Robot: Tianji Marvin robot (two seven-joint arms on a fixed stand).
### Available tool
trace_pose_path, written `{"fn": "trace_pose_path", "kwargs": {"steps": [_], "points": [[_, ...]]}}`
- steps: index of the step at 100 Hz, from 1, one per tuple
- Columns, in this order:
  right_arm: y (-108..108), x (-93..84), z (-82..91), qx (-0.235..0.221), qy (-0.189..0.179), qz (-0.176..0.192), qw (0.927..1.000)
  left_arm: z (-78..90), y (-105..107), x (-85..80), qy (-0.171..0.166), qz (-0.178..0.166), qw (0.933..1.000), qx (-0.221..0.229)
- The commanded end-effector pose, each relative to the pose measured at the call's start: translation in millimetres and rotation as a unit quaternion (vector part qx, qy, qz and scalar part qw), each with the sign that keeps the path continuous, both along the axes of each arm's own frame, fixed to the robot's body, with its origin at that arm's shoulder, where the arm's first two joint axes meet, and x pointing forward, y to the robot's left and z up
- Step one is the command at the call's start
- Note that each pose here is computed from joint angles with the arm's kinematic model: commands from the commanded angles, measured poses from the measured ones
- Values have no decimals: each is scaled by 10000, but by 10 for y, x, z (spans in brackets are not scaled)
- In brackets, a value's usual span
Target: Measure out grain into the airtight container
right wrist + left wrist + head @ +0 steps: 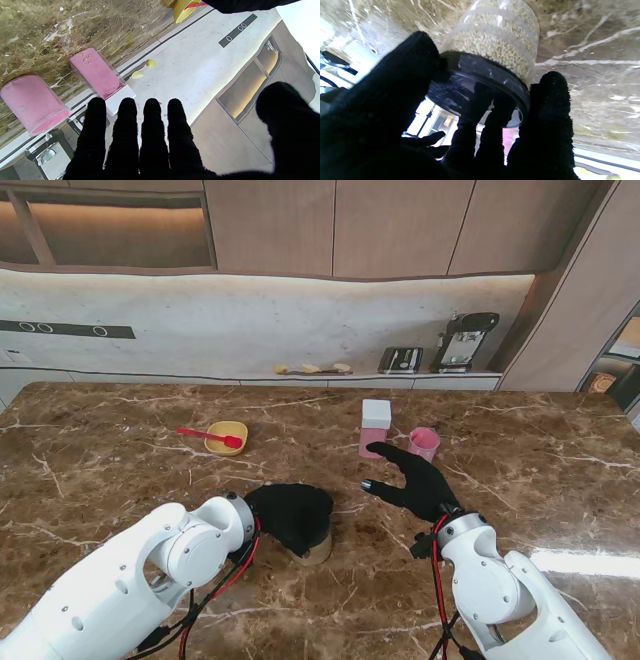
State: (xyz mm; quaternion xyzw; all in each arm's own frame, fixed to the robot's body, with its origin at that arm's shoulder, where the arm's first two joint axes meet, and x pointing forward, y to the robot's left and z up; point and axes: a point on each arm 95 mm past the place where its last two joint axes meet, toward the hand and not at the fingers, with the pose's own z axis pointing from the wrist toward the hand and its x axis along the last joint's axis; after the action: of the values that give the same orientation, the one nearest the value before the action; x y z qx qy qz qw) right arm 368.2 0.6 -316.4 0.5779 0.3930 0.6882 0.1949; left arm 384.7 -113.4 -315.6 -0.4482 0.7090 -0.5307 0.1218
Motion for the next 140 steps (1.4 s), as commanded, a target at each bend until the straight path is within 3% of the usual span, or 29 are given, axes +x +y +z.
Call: {"fn": "trace_pose_path", "kwargs": {"steps": [1, 30, 75, 94, 110, 140], "points": [[-1, -24, -53, 22, 110, 15, 9999, -7, -69, -32, 19, -115, 9999, 27], [-3, -18, -57, 31, 110, 28, 9999, -22, -155, -38, -67, -373, 9992, 99], [-11, -18, -59, 11, 94, 25, 10000, -41, -92, -10, 4, -356, 9989, -292], [4, -14, -36, -69, 66, 53, 9999, 11, 62, -22, -31, -133, 9977, -658], [63, -18, 27, -310, 49, 204, 9993, 43, 318, -73, 61, 148, 9947, -1014], [283, -81, 181, -1114, 156, 743, 9909, -193, 679, -309, 486, 566, 9902, -1177]]}}
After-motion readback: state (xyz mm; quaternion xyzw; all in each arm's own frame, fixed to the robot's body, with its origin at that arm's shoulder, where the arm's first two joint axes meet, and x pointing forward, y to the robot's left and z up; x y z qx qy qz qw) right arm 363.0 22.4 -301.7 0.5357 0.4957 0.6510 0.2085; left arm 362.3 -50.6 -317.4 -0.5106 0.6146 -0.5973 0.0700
